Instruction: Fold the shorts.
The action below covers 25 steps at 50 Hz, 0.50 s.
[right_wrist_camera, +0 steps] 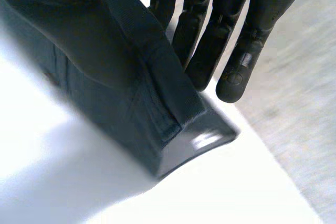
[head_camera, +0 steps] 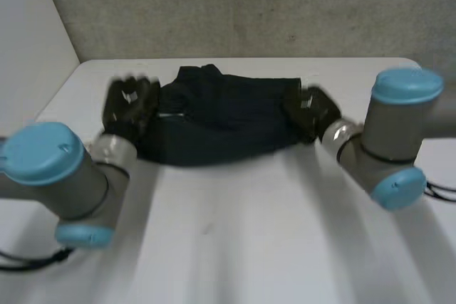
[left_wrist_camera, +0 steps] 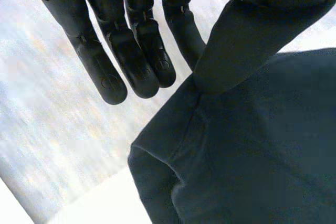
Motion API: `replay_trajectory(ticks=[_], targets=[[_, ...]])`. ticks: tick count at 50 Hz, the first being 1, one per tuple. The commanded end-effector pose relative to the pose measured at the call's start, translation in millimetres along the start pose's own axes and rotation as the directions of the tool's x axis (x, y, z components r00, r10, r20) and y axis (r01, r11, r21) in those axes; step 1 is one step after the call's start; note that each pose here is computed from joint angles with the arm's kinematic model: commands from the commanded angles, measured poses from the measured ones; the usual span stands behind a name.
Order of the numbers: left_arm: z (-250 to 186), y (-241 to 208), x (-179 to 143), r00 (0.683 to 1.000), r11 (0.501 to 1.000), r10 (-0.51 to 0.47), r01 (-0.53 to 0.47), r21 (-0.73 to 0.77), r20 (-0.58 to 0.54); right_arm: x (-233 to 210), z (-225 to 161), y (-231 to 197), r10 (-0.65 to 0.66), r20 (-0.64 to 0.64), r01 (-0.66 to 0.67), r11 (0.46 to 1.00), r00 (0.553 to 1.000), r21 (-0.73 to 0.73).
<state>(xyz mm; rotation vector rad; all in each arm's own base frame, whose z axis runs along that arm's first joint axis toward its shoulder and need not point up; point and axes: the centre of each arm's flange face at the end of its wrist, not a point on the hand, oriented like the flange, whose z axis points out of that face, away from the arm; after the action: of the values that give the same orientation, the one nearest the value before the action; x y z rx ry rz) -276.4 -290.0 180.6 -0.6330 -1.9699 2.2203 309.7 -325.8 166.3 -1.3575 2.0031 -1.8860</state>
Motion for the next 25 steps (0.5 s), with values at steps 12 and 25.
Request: replay_trajectory(ticks=[12,25], targets=[[-133,-2,0,0.977,0.793,0.004,-0.133,-0.595,-0.214,-37,-126,4,0.028,0.241,0.054,0.944,0.970,-0.325],[-189,-35,-2,0.907,0.778,0.121,-0.339,-0.529,-0.403,-39,-193,-7,-0.029,0.433,0.232,0.874,0.901,-0.426]])
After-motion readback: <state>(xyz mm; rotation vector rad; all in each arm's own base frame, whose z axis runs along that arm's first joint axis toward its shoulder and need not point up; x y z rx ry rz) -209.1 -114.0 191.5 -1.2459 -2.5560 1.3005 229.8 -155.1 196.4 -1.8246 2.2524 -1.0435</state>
